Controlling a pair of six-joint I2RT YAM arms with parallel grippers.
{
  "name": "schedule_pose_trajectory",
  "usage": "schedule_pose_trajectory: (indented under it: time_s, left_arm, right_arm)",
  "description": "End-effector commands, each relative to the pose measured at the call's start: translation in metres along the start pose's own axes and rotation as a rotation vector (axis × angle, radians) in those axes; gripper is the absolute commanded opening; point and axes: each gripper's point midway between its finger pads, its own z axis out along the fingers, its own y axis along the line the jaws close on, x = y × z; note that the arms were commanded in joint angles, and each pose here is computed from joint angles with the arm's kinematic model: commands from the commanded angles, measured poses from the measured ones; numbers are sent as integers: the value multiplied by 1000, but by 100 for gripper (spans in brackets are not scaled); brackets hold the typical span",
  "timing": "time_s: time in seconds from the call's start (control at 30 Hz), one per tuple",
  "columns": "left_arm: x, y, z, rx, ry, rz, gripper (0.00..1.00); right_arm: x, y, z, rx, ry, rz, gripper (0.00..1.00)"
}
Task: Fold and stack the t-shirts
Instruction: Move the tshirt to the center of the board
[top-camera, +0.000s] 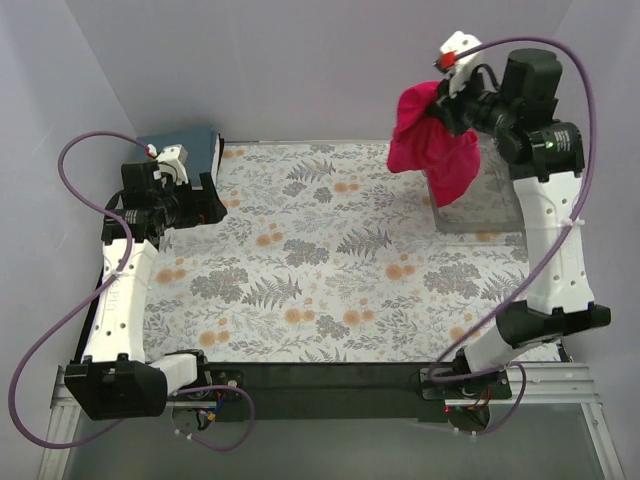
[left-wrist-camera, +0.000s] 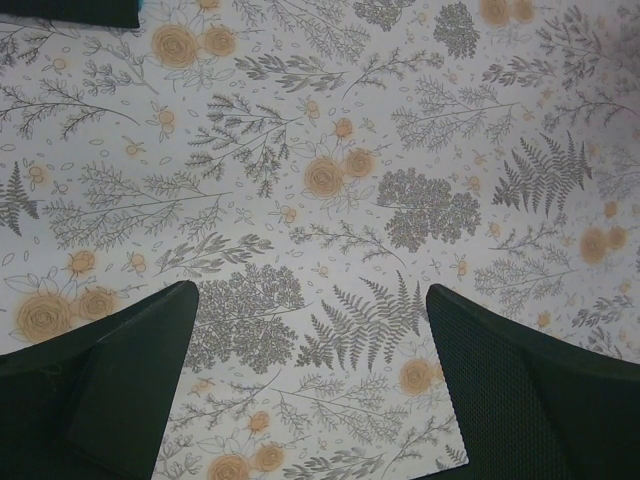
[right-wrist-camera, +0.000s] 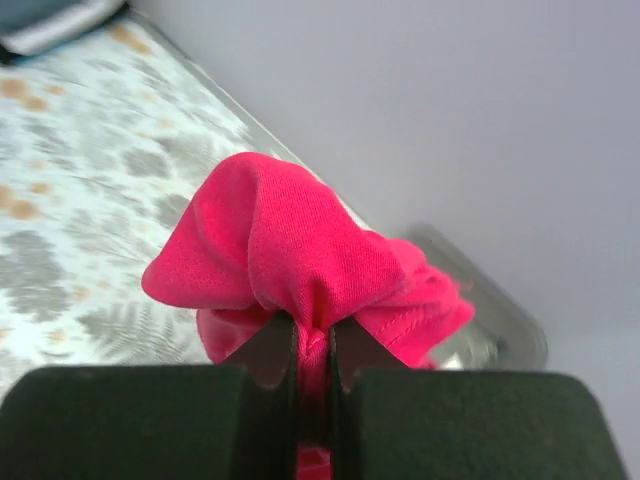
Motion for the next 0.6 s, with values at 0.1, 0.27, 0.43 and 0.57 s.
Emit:
schedule_pose_trajectory:
  time_s: [0.1, 0.27, 0.43, 0.57]
  left_arm:
    - [-27, -7, -27, -8, -119, -9, 98]
    - [-38, -6, -35, 1, -141, -40, 98]
    - [-33, -9, -30, 36, -97, -27, 98]
    - [-21, -15, -26, 93, -53, 32, 98]
  right_arm:
    - [-103, 113, -39, -179, -298, -191, 1]
    - [-98, 165, -27, -338, -292, -184, 7]
    - [-26, 230, -9, -561, -122, -232, 98]
    - [13, 219, 11, -492, 14, -218, 98]
